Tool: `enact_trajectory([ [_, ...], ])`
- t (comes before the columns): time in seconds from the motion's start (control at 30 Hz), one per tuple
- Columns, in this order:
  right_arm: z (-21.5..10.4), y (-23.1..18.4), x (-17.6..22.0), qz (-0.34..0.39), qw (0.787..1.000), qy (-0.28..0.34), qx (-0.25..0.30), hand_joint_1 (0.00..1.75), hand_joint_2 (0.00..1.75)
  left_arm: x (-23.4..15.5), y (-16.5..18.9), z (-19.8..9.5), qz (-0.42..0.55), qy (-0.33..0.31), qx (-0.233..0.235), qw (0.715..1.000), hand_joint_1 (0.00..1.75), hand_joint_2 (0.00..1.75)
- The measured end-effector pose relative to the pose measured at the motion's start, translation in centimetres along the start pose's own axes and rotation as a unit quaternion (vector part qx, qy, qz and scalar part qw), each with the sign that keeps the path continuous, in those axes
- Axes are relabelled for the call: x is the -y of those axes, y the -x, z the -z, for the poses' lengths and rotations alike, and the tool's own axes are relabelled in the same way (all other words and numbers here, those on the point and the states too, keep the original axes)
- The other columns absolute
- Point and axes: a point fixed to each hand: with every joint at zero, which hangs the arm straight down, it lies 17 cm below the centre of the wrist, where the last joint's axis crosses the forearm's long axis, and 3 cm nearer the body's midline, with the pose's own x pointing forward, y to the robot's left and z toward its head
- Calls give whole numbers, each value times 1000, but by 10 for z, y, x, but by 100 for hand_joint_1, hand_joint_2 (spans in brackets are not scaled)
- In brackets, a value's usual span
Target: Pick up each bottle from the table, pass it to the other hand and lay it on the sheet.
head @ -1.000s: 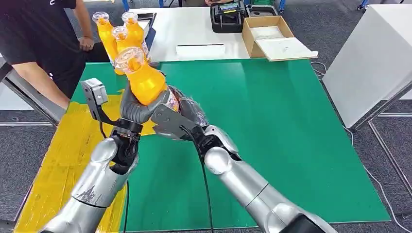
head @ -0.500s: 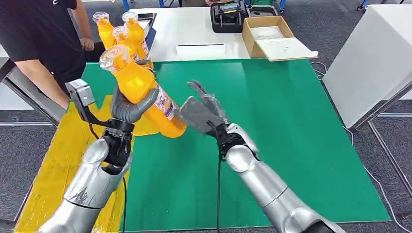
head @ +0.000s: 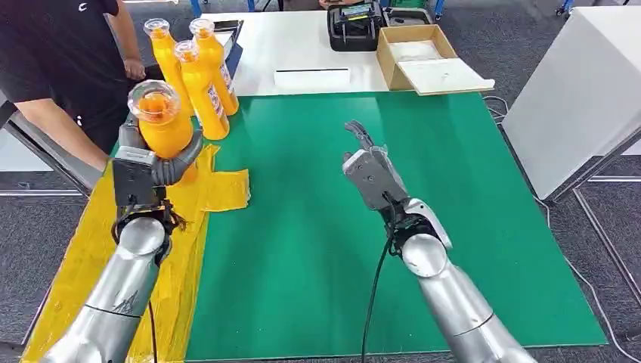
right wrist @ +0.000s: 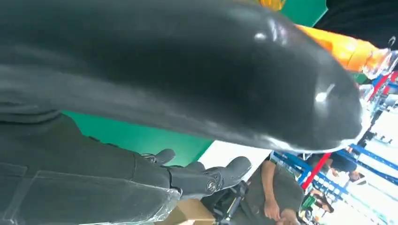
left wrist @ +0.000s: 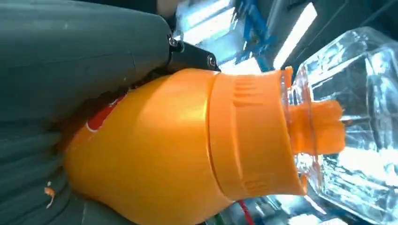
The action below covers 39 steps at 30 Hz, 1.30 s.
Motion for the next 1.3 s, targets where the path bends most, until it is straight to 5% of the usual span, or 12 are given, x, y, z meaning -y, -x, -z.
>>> enact_trajectory([
  [0.2,-5,-9,8,14,1000,-3,8,0,0,6,32,1,266,47,76,960,175,175],
  [0.4,-5,-14,8,28,999,-9,16,0,0,20,76,-32,384,139,93,908,175,175],
  [0.73,2,-29,9,33,998,-24,39,0,0,34,142,-109,411,235,27,880,175,175],
  [1.0,10,-29,0,25,997,-49,53,0,0,46,183,-204,405,332,-20,852,175,175],
  [1.3,15,-24,-4,18,997,-62,46,0,0,44,191,-220,396,340,-42,852,175,175],
])
